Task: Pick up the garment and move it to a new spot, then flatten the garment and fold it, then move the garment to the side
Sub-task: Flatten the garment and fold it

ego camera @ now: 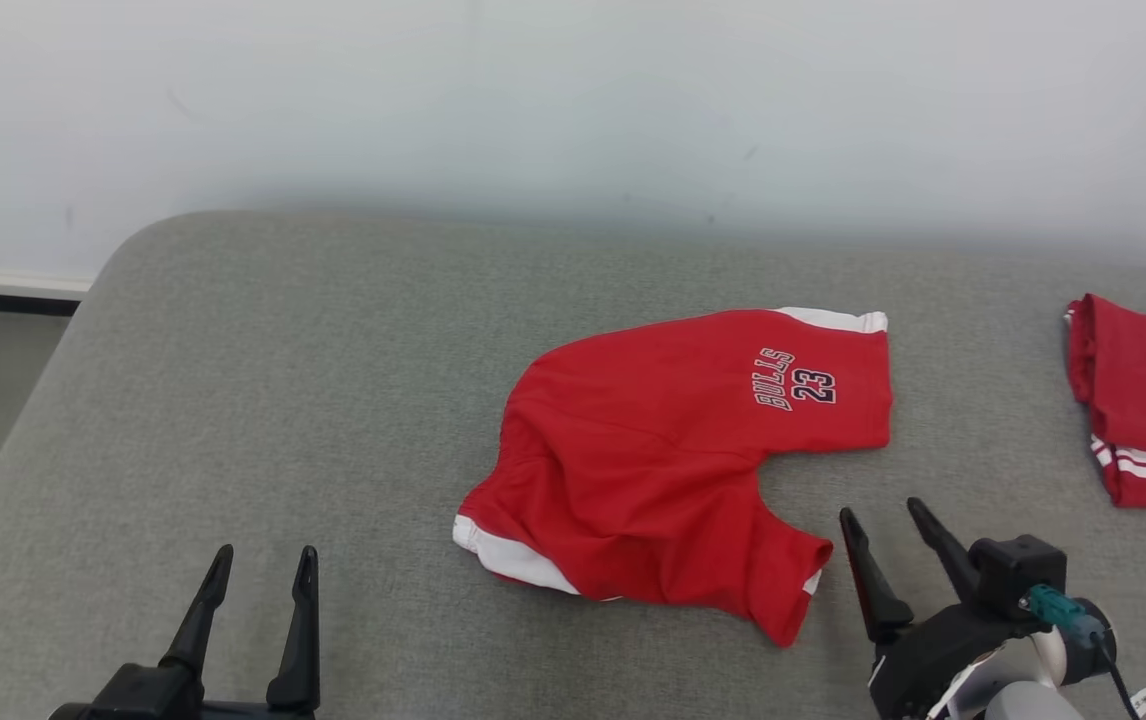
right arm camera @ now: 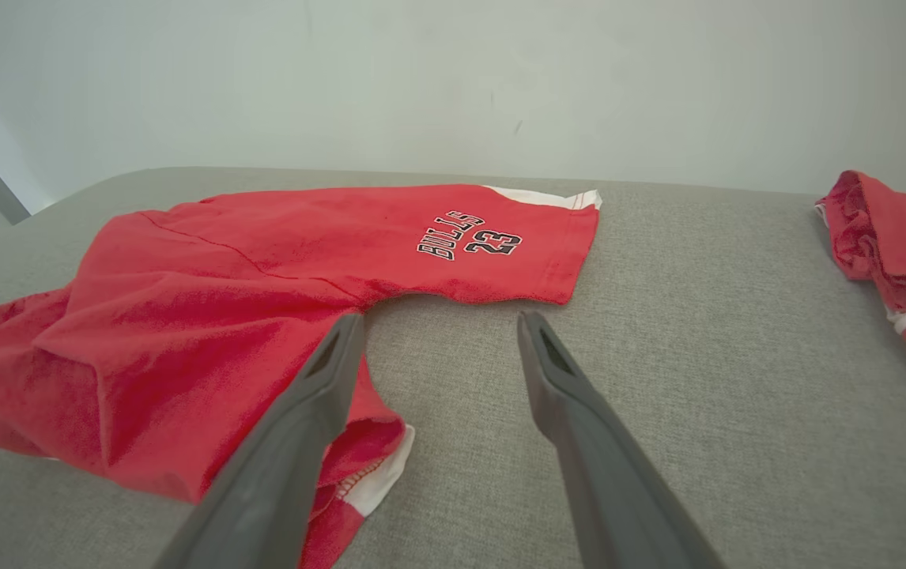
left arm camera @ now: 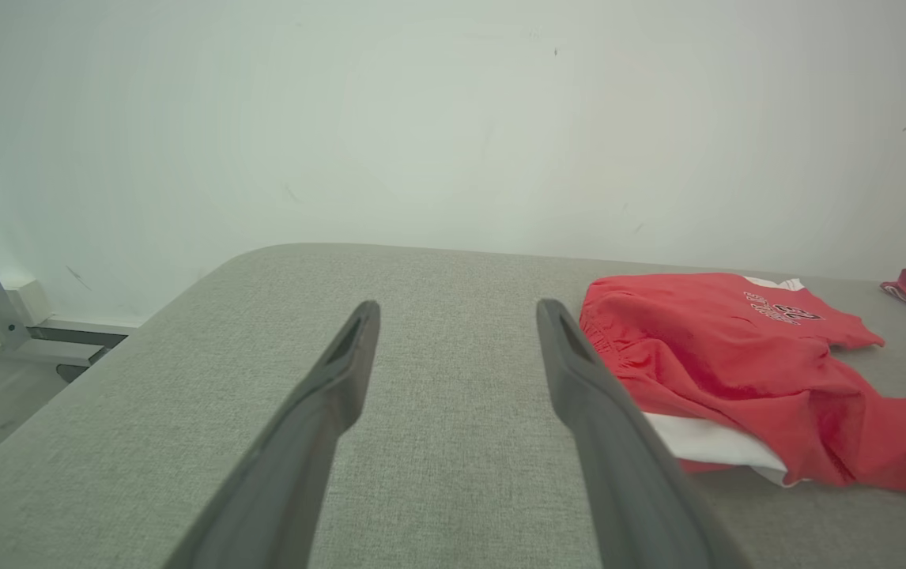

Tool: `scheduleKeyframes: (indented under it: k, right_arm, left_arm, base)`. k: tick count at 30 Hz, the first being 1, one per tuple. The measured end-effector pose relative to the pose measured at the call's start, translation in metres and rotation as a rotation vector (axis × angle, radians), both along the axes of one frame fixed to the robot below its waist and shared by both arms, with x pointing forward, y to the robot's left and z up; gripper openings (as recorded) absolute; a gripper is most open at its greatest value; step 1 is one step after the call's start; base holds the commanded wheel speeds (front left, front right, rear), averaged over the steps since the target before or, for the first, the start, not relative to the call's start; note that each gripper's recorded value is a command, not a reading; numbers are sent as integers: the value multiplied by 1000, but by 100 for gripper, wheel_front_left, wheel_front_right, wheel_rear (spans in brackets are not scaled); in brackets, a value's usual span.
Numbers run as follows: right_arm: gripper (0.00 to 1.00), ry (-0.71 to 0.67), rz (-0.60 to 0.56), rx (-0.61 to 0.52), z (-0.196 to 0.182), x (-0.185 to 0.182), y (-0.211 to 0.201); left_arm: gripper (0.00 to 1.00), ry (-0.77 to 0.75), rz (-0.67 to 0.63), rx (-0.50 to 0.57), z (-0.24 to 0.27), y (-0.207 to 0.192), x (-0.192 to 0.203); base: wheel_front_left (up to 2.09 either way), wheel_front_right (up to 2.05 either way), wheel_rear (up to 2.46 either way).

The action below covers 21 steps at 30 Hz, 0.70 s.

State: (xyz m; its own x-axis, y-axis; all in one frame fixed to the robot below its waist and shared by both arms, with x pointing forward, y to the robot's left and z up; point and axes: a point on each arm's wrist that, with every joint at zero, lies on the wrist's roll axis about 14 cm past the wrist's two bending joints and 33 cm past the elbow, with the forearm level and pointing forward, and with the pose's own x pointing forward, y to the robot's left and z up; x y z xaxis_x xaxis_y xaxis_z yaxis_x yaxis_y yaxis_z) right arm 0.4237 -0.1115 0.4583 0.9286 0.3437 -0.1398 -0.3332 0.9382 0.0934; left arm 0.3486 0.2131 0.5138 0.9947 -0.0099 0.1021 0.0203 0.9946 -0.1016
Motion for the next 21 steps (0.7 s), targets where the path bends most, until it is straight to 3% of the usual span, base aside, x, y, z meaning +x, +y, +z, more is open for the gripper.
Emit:
scheduleKeyframes:
  k: [13, 14, 15, 16, 21]
  right_arm:
    - [100, 152, 39, 13, -42, -8, 32]
    - [92, 166, 42, 11, -46, -9, 34]
    - [29, 178, 45, 11, -50, -9, 36]
    - [0, 188, 47, 11, -53, -10, 37]
    - [0, 158, 39, 27, -47, -3, 39]
  left_arm:
    - [100, 22, 29, -4, -6, 10, -2]
    - [100, 26, 32, -4, -7, 11, -2]
    - [100, 28, 35, -4, -7, 12, -2]
    - [100, 27, 38, -3, -7, 13, -1]
    - [100, 28, 45, -1, -7, 16, 0]
  base:
    - [0, 0, 0]
    - [0, 0, 0]
    - [0, 0, 0]
    - [0, 0, 0]
    - [0, 0, 0]
